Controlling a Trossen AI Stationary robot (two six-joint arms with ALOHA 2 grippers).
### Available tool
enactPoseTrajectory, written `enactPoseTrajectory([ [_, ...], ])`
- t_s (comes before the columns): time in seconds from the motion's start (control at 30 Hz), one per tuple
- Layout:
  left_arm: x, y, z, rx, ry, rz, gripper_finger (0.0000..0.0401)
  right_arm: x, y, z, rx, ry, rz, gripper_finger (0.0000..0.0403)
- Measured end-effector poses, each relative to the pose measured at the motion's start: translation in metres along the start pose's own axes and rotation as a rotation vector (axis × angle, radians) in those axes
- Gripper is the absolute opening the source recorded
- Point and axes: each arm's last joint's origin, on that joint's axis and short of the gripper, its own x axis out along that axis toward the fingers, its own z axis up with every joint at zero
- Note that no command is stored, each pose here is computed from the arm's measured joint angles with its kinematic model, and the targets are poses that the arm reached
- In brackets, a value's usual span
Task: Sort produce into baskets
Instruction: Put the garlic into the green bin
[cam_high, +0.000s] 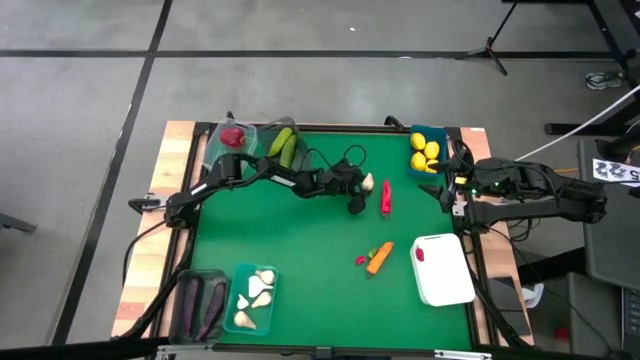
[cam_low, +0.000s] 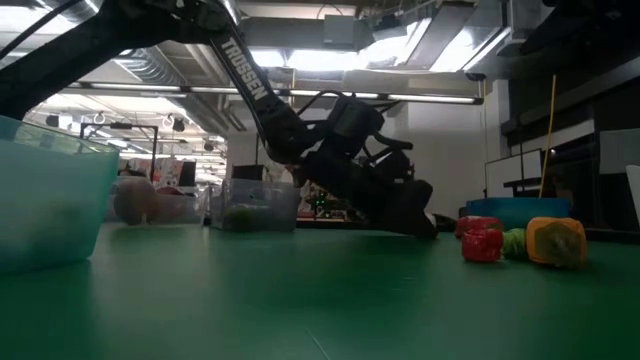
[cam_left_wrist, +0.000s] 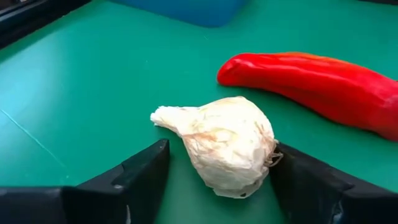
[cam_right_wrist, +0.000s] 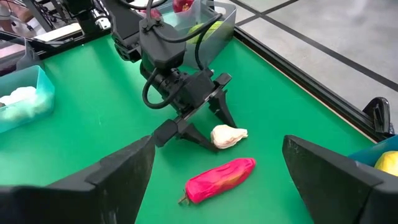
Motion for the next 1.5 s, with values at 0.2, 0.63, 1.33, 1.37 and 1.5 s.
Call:
enactPoseTrajectory([
  [0.2,0.0,-0.001,0.0,-0.046,-0.001,-0.002,0.0236,0.0,0.0,0.0,0.0,0.0,0.0,0.0351],
  [0.63,0.0,-0.002,0.0,-0.09,-0.003,-0.003,0.018,0.0,0.0,0.0,-0.002,0.005,-0.002,0.0351],
  [1.33,-0.077,-0.042,0.079,0.105,0.069,-0.281,0.0173,0.0,-0.001,-0.002,-0.001,0.024,-0.008,0.0351],
  [1.37,-0.089,-0.047,0.083,0.135,0.111,-0.318,0.0173,0.0,-0.001,-0.002,-0.001,0.025,-0.008,0.0351],
  [1.5,-0.142,-0.067,0.1,0.241,0.242,-0.398,0.0173,0.0,-0.001,-0.002,-0.001,0.024,-0.008,0.0351],
])
